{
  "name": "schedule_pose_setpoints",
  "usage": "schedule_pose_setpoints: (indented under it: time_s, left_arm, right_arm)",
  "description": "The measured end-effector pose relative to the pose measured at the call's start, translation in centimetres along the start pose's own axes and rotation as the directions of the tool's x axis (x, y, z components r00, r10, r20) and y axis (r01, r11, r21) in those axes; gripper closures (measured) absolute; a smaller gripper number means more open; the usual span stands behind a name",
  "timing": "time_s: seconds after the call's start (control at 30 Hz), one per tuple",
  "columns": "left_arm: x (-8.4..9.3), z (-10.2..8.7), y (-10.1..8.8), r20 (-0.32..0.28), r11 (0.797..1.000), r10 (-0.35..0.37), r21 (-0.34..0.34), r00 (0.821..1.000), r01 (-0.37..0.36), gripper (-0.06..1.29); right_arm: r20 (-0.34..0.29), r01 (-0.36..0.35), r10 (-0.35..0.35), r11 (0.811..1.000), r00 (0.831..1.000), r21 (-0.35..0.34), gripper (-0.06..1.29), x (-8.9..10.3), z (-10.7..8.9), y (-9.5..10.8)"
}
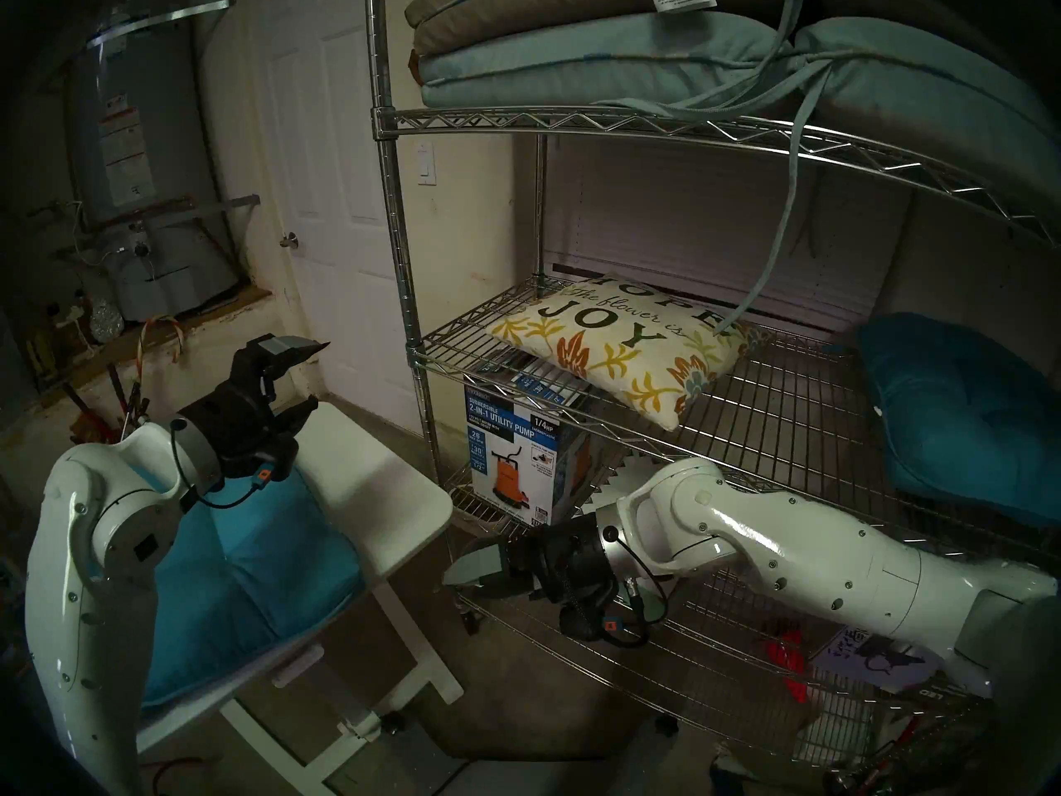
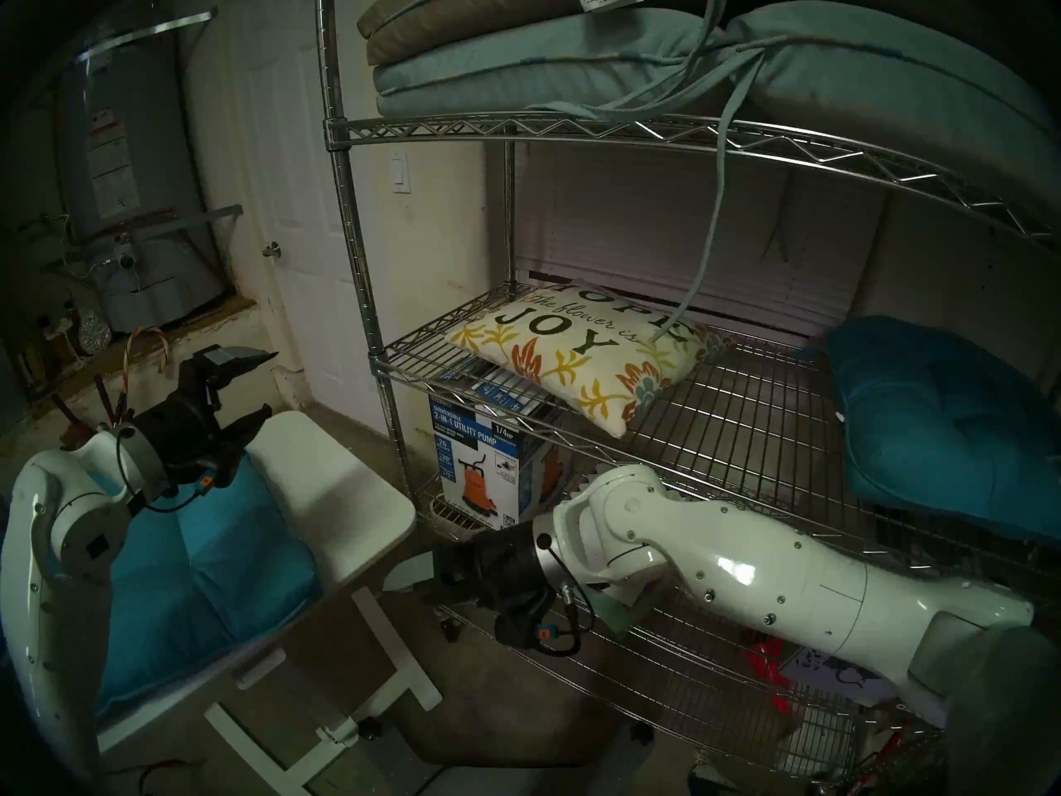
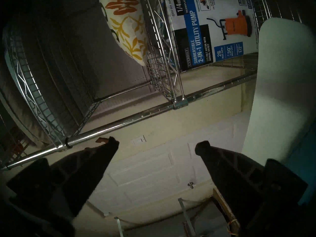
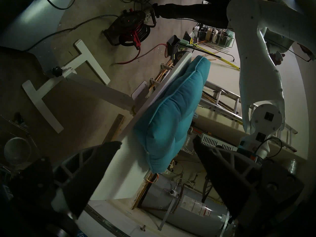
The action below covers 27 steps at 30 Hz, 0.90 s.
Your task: Take cushion off the shelf
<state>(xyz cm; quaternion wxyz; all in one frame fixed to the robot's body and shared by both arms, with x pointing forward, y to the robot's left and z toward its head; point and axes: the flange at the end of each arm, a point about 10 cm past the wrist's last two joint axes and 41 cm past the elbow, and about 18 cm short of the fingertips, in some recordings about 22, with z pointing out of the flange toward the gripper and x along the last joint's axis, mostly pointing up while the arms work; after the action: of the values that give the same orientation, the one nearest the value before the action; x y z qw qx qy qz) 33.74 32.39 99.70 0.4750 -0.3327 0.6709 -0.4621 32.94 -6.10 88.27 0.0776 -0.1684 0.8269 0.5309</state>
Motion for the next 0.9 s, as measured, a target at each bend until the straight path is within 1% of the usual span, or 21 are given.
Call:
schedule_pose_setpoints:
  time_s: [0.2, 0.33, 0.47, 0.6, 0.63, 0.7, 0.8, 0.9]
  left_arm:
    - [0.6, 2.1, -0.5, -0.026, 1.0, 0.019, -0.002, 0.999, -0.019, -0.04]
    - [0.9, 3.2, -0.8, -0.036, 1.0, 0.025, 0.0, 0.999, -0.025, -0.04]
    - [0.8, 3.5, -2.1, -0.034, 1.0, 0.019, 0.019, 0.999, -0.018, -0.03]
    - [0.6, 2.6, -4.0, -0.021, 0.998, 0.021, 0.053, 1.0, -0.019, -0.03]
    - [0.4, 2.0, -4.7, -0.013, 0.998, 0.021, 0.066, 1.0, -0.02, -0.03]
    - [0.1, 1.1, -5.4, 0.002, 0.997, 0.02, 0.076, 1.0, -0.02, -0.03]
    - [-0.2, -0.2, -5.7, 0.027, 0.998, 0.017, 0.062, 0.999, -0.019, -0.03]
    - [-0.5, -1.2, -5.3, 0.052, 0.999, 0.006, 0.035, 0.999, -0.008, -0.03]
  right_arm:
    - [0.0, 0.0, 0.0, 1.0, 1.0, 0.0, 0.02, 0.0, 0.0, 0.0]
    - [0.0, 0.0, 0.0, 1.0, 1.0, 0.0, 0.02, 0.0, 0.0, 0.0]
    - [0.0, 0.0, 0.0, 1.0, 1.0, 0.0, 0.02, 0.0, 0.0, 0.0]
    - [0.0, 0.0, 0.0, 1.0, 1.0, 0.0, 0.02, 0.0, 0.0, 0.0]
    - [0.0, 0.0, 0.0, 1.0, 1.0, 0.0, 0.02, 0.0, 0.0, 0.0]
    - [0.0, 0.0, 0.0, 1.0, 1.0, 0.0, 0.02, 0.0, 0.0, 0.0]
    - [0.0, 0.0, 0.0, 1.0, 1.0, 0.0, 0.02, 0.0, 0.0, 0.0]
    - [0.0, 0.0, 0.0, 1.0, 1.0, 0.0, 0.02, 0.0, 0.0, 0.0]
